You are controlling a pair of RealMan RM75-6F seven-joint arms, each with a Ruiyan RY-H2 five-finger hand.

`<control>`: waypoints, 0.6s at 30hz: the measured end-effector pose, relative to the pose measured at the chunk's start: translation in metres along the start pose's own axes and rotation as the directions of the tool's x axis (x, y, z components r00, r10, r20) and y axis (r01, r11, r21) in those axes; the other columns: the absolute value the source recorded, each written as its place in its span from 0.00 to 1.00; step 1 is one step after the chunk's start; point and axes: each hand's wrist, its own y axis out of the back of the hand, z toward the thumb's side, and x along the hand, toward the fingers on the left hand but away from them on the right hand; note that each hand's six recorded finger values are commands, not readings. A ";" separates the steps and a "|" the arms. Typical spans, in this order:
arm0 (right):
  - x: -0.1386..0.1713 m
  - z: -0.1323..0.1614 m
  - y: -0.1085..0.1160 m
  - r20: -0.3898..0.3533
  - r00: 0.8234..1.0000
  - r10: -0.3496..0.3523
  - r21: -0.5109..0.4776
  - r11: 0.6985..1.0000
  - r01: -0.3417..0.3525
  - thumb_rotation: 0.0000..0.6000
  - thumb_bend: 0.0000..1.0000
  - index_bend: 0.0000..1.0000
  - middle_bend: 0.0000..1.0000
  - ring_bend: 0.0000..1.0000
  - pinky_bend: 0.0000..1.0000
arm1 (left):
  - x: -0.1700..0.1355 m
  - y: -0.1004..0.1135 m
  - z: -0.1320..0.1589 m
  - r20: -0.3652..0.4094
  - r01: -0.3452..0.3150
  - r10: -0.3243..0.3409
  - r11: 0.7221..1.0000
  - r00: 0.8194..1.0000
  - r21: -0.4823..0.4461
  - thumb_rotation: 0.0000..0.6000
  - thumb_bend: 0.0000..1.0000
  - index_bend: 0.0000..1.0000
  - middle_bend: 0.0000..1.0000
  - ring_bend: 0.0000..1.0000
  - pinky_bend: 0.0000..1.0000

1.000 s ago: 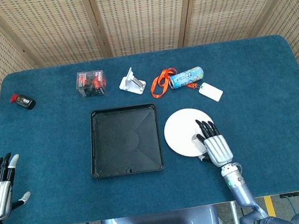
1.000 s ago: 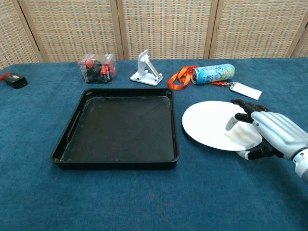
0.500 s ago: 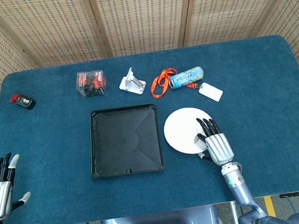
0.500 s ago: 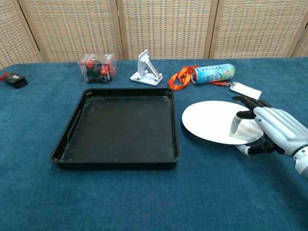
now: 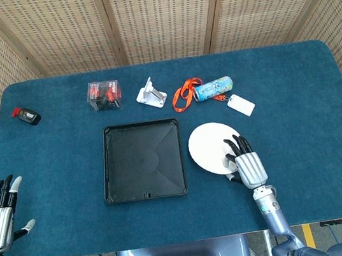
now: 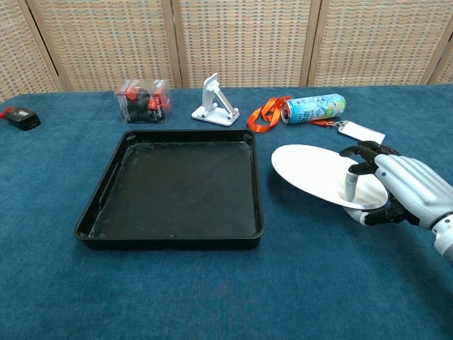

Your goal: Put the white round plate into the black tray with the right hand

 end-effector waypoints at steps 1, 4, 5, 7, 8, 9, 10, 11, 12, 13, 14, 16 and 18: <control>0.000 0.000 0.000 0.000 1.000 -0.003 -0.001 1.000 0.003 1.00 0.56 0.64 0.25 0.01 0.13 | 0.000 0.000 0.000 0.000 0.000 0.000 1.000 1.000 0.000 1.00 0.00 0.00 0.00 0.00 0.00; 0.000 0.000 0.001 -0.002 1.000 -0.008 -0.003 1.000 0.008 1.00 0.56 0.65 0.25 0.01 0.13 | 0.000 0.000 0.000 0.001 -0.001 0.001 1.000 1.000 0.001 1.00 0.00 0.00 0.00 0.00 0.00; 0.000 0.000 0.001 -0.003 1.000 -0.009 -0.004 1.000 0.009 1.00 0.56 0.65 0.25 0.01 0.13 | 0.000 0.000 0.000 0.001 -0.001 0.001 1.000 1.000 0.001 1.00 0.00 0.00 0.00 0.00 0.00; 0.001 0.000 0.001 -0.005 1.000 -0.011 -0.005 1.000 0.011 1.00 0.57 0.65 0.25 0.01 0.13 | 0.000 0.000 0.001 0.001 -0.001 0.001 1.000 1.000 0.001 1.00 0.00 0.00 0.00 0.00 0.00; 0.001 0.000 0.001 -0.005 1.000 -0.012 -0.004 1.000 0.012 1.00 0.57 0.65 0.25 0.01 0.13 | 0.000 0.000 0.001 0.002 -0.001 0.001 1.000 1.000 0.001 1.00 0.00 0.00 0.00 0.00 0.00; 0.001 0.000 0.002 -0.007 1.000 -0.014 -0.004 1.000 0.014 1.00 0.57 0.65 0.25 0.01 0.13 | 0.000 0.000 0.001 0.002 0.000 0.000 1.000 1.000 0.001 1.00 0.00 0.00 0.00 0.00 0.00; 0.001 0.000 0.002 -0.008 1.000 -0.016 -0.005 1.000 0.016 1.00 0.57 0.65 0.25 0.02 0.13 | 0.000 0.000 0.001 0.003 0.000 0.000 1.000 1.000 0.001 1.00 0.00 0.00 0.00 0.00 0.00; 0.001 0.000 0.003 -0.009 1.000 -0.019 -0.005 1.000 0.019 1.00 0.57 0.65 0.25 0.02 0.13 | 0.000 0.000 0.001 0.003 0.000 0.000 1.000 1.000 0.001 1.00 0.00 0.00 0.00 0.00 0.00; 0.001 0.000 0.004 -0.012 1.000 -0.025 -0.005 1.000 0.025 1.00 0.57 0.65 0.25 0.03 0.14 | 0.000 0.000 0.001 0.003 0.000 0.000 1.000 1.000 0.001 1.00 0.00 0.00 0.00 0.00 0.00; 0.001 0.001 0.005 -0.015 0.999 -0.030 -0.004 1.000 0.030 1.00 0.57 0.65 0.25 0.03 0.14 | 0.000 0.000 0.001 0.004 0.000 0.000 1.000 1.000 0.001 1.00 0.00 0.00 0.00 0.00 0.00; 0.001 0.002 0.006 -0.020 0.999 -0.038 -0.003 0.999 0.038 1.00 0.57 0.65 0.25 0.03 0.14 | 0.000 0.000 0.001 0.004 0.000 0.000 1.000 1.000 0.000 1.00 0.00 0.00 0.00 0.00 0.00; 0.001 0.004 0.011 -0.036 0.997 -0.065 0.000 0.998 0.065 1.00 0.57 0.65 0.25 0.03 0.15 | 0.000 0.000 0.001 0.003 0.000 0.000 1.000 1.000 -0.001 1.00 0.00 0.00 0.00 0.00 0.00; 0.002 0.006 0.017 -0.055 0.993 -0.107 -0.004 0.994 0.107 1.00 0.56 0.65 0.26 0.03 0.15 | 0.000 0.000 0.001 0.003 -0.001 0.001 1.000 1.000 -0.002 1.00 0.00 0.00 0.00 0.00 0.00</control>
